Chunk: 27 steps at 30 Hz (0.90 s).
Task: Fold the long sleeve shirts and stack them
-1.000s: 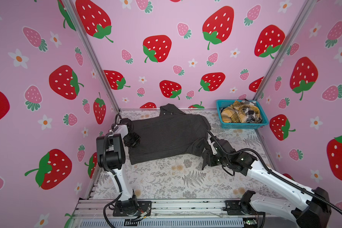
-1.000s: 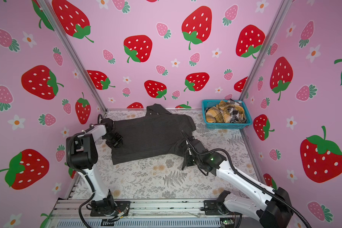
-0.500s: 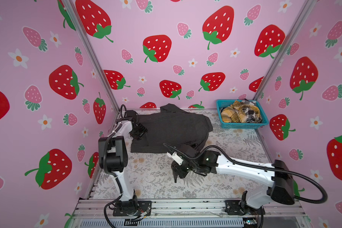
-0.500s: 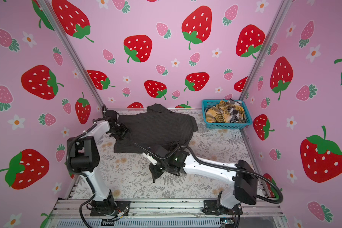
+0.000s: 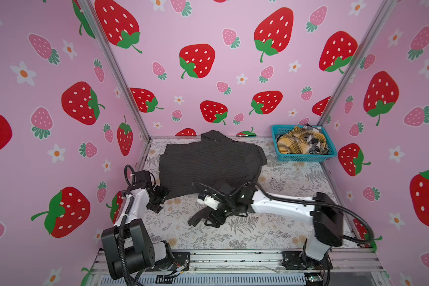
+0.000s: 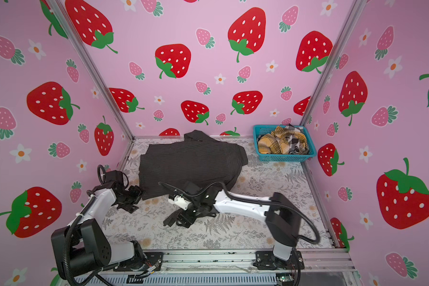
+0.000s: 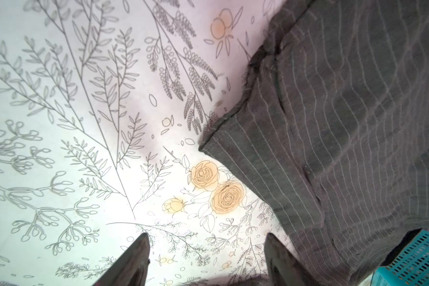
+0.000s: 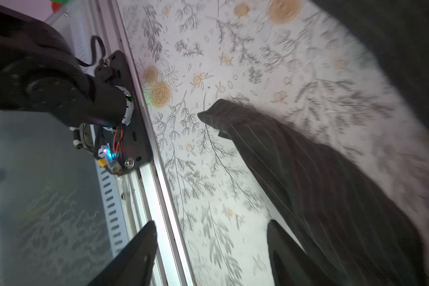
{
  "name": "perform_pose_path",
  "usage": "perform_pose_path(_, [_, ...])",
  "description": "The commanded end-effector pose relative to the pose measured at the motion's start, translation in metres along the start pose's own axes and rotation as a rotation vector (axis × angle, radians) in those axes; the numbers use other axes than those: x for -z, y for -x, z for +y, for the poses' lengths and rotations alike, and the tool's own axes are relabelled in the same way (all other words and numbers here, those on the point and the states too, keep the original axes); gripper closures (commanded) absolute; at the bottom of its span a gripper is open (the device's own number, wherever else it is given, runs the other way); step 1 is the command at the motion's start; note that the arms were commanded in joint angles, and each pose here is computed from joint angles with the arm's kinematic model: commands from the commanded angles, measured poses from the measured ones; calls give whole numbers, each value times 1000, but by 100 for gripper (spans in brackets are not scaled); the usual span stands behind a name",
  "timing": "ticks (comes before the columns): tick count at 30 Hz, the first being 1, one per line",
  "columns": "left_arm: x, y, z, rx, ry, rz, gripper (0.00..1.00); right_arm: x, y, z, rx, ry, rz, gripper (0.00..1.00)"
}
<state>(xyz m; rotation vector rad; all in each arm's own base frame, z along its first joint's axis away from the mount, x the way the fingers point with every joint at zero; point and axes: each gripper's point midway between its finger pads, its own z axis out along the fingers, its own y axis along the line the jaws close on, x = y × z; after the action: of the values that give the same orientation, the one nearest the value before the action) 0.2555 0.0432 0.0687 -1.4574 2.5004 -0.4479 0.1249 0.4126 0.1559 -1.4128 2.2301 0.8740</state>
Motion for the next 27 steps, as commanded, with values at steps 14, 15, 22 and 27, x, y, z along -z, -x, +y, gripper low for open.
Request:
perform_pose_path(14, [-23, 9, 8, 33, 28, 60, 34, 94, -91, -270, -838, -502, -160, 25])
perform_pose_path(15, [-25, 10, 7, 32, 29, 62, 36, 90, -93, -277, -851, -512, -145, 27])
perform_pose_path(22, [-41, 14, 12, 35, 66, 84, 40, 66, -84, -305, -853, -507, -180, 30])
perform_pose_path(27, [-52, 19, 10, 41, 74, 103, 46, 59, -93, -332, -876, -550, -161, 51])
